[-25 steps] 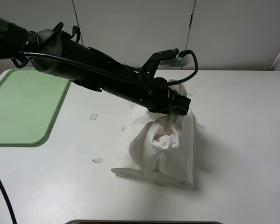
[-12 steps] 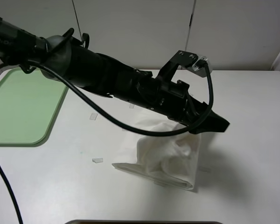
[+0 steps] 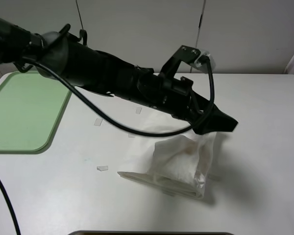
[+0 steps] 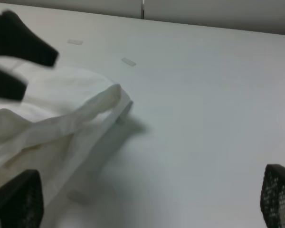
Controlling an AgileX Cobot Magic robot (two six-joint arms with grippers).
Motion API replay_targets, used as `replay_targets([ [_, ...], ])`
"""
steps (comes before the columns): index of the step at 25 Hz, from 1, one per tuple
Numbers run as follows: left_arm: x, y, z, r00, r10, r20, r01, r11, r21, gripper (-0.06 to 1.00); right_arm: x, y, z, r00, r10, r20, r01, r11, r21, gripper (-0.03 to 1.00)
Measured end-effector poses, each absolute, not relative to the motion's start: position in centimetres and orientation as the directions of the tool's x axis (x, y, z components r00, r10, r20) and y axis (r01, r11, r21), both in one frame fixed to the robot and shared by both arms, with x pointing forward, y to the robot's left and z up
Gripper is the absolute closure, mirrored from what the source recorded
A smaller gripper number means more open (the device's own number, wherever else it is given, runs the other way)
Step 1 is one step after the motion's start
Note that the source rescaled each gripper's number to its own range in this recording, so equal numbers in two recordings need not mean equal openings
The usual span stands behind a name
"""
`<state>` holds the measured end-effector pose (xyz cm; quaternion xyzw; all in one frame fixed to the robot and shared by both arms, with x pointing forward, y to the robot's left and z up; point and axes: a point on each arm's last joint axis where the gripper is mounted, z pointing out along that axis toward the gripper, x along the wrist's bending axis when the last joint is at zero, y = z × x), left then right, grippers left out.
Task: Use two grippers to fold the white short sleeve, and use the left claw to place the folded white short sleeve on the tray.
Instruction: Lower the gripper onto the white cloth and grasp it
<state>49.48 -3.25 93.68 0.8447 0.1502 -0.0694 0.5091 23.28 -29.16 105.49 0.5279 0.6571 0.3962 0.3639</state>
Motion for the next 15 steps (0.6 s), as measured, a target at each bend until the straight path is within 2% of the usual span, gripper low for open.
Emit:
replay_targets([
  [1,49.5,-3.3,93.7,0.945,0.183,-0.270,0.324,-0.437,0.839,-0.03,23.3,-29.2,105.5,-0.178,0.982,-0.060,0.405,0.129,0.905,-0.03],
  [4,52.2,-1.0,94.4,0.894,0.391,-0.218,0.389,-0.439,0.810,-0.03,23.3,-29.2,105.5,-0.178,0.982,-0.060,0.405,0.129,0.905,-0.03],
  [5,53.9,1.1,95.6,0.854,0.511,-0.098,0.373,-0.469,0.800,-0.03,23.3,-29.2,105.5,-0.178,0.982,-0.060,0.405,0.129,0.905,-0.03],
  [7,55.0,2.7,96.9,0.814,0.580,0.004,0.347,-0.492,0.799,-0.03,23.3,-29.2,105.5,-0.178,0.982,-0.060,0.405,0.129,0.905,-0.03],
  [10,55.4,3.7,98.1,0.812,0.572,0.115,0.273,-0.547,0.791,-0.03,23.3,-29.2,105.5,-0.178,0.982,-0.060,0.405,0.129,0.905,-0.03],
  [12,55.4,3.9,98.2,0.816,0.563,0.134,0.259,-0.562,0.785,-0.03,23.3,-29.2,105.5,-0.178,0.982,-0.060,0.405,0.129,0.905,-0.03],
  [15,54.7,4.0,97.6,0.879,0.425,0.217,0.154,-0.682,0.715,-0.03,23.3,-29.2,105.5,-0.178,0.982,-0.060,0.405,0.129,0.905,-0.03],
])
